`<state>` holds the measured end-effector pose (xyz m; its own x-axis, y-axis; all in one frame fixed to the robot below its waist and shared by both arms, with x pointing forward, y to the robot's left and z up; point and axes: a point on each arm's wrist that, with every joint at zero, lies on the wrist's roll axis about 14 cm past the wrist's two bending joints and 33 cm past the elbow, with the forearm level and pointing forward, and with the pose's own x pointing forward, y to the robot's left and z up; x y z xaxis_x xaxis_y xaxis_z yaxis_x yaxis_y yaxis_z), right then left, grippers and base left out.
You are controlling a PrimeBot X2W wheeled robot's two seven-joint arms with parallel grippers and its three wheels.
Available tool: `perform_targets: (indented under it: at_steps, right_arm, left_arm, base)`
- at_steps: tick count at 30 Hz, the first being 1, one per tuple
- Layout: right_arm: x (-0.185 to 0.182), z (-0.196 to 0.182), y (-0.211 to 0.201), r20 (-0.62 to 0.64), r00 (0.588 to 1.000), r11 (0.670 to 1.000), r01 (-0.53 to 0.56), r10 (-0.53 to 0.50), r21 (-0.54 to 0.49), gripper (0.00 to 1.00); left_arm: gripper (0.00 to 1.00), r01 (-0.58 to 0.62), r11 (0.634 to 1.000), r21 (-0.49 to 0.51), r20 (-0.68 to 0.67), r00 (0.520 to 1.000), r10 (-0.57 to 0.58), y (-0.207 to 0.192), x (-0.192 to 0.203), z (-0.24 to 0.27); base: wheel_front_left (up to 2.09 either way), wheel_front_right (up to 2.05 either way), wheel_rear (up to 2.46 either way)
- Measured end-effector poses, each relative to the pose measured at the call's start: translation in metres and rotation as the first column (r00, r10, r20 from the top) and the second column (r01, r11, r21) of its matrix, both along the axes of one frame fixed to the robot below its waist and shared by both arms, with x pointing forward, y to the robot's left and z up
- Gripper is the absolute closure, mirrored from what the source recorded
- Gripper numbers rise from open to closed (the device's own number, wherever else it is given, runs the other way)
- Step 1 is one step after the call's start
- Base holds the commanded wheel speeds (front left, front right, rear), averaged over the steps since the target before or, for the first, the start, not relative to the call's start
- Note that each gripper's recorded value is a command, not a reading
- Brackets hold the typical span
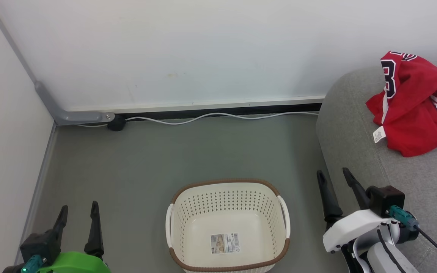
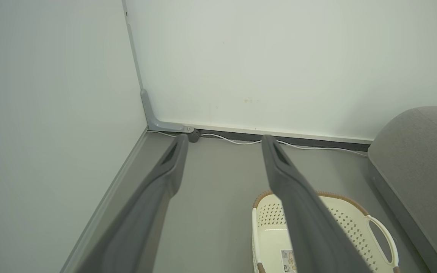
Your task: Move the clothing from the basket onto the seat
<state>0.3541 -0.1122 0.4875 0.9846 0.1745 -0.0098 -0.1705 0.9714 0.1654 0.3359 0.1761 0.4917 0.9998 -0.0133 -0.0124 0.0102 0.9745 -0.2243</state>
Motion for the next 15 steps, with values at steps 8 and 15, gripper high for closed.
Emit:
perform_targets:
  at_steps: [8, 15]
  right_arm:
    - [-0.0062, -0.0024, 0.0003, -0.006, 1.000, 1.000, 0.004, -0.004, 0.004, 0.00]
    - [-0.0096, 0.0004, 0.0024, 0.003, 1.000, 1.000, -0.001, 0.001, 0.010, 0.00]
  left_arm:
    - [0.00, -0.007, 1.000, 0.002, 0.006, 1.000, 0.007, 0.0017, -0.0032, 0.0014]
    - [0.00, -0.020, 1.000, 0.002, 0.014, 1.000, 0.020, 0.0030, -0.0062, 0.0037]
  base:
    - [0.00, 0.00, 0.00]
    - [0.00, 0.00, 0.00]
